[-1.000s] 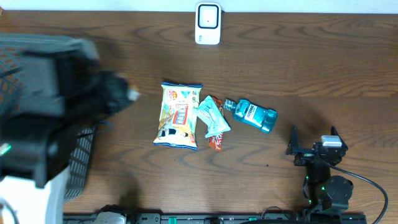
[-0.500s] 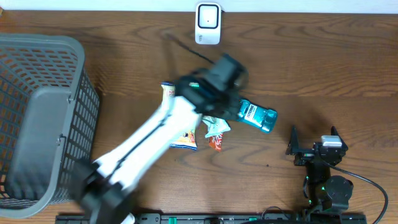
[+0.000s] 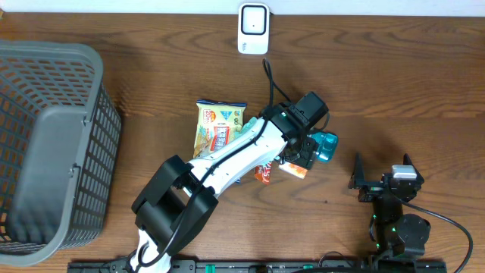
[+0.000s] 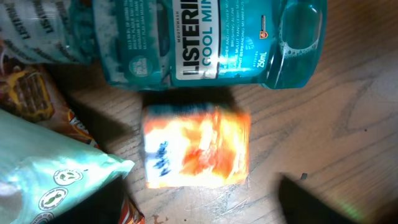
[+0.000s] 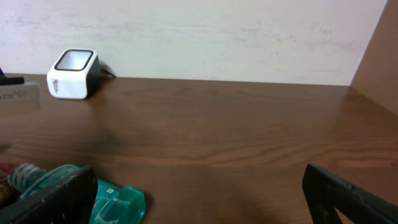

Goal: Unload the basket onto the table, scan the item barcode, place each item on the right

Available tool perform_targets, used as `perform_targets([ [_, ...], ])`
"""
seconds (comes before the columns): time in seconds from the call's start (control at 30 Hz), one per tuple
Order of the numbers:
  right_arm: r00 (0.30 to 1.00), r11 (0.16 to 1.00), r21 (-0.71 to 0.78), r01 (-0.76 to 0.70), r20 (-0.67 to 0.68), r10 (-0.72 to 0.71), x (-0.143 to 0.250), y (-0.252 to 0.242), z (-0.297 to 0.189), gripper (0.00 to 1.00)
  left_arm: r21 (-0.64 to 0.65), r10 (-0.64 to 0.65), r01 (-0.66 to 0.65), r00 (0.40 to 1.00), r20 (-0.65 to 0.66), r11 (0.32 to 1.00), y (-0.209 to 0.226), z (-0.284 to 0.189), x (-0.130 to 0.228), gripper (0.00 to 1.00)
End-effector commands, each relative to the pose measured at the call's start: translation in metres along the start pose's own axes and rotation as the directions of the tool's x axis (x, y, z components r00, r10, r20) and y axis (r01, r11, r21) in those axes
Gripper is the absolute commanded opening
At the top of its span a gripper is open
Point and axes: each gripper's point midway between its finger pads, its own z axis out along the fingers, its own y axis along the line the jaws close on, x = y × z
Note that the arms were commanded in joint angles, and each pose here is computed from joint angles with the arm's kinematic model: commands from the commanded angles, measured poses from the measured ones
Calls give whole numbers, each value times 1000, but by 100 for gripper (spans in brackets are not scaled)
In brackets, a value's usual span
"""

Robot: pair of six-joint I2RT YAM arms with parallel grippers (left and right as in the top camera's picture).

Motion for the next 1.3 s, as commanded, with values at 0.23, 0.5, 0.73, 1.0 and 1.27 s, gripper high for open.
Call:
perform_targets([
  [0.23,1000,1000,6,4,-4,-4,1,-2,0,99,-258,69,42,912,405,965,46,-170,-74,99],
  [0.5,1000,1000,6,4,-4,-4,1,-2,0,99,-283,125,234,521,844,930,99,-394,-106,98],
  [0.73,1000,1000,6,4,-4,-4,1,-2,0,99,-390,294,340,300,907,856,133,-515,-59,98],
  [1.0,1000,1000,6,4,-4,-4,1,-2,0,99,-460,394,548,241,887,699,171,-586,8,98],
  [1.27,1000,1000,6,4,-4,-4,1,-2,0,99,-434,398,562,194,897,704,168,-597,52,98],
])
